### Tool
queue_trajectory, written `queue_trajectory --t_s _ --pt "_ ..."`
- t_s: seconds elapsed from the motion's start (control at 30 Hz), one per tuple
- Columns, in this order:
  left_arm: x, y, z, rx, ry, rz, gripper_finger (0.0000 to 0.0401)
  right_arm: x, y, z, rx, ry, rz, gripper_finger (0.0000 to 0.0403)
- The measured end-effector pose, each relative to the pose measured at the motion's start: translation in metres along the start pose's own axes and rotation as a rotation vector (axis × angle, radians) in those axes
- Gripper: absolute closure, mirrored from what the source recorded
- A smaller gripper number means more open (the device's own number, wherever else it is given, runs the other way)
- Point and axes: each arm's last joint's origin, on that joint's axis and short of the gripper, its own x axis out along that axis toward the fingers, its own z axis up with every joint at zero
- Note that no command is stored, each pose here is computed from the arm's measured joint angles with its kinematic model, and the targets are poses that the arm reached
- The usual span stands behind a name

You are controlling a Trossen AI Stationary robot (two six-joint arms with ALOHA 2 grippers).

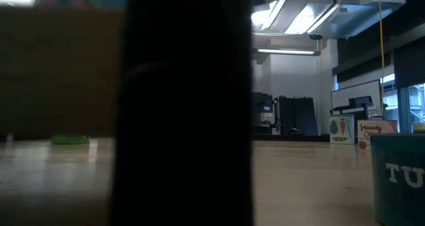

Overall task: Pick and place cans onto a shelf
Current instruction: Put the canned cherries on the shelf

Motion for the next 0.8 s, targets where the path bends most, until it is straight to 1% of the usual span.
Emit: queue_trajectory --t_s 0.37,0.8 --pt "-0.0001 0.0000 0.0000 0.000 -0.001 0.000 0.0401 0.0073 -0.0046 -0.0034 0.013 0.021 -0.051 0.0403" --pt "-0.0001 0.0000 0.0001 0.000 -0.001 0.000 0.0401 0.0074 -0.0048 -0.0044 0.010 0.033 -0.048 0.0394"
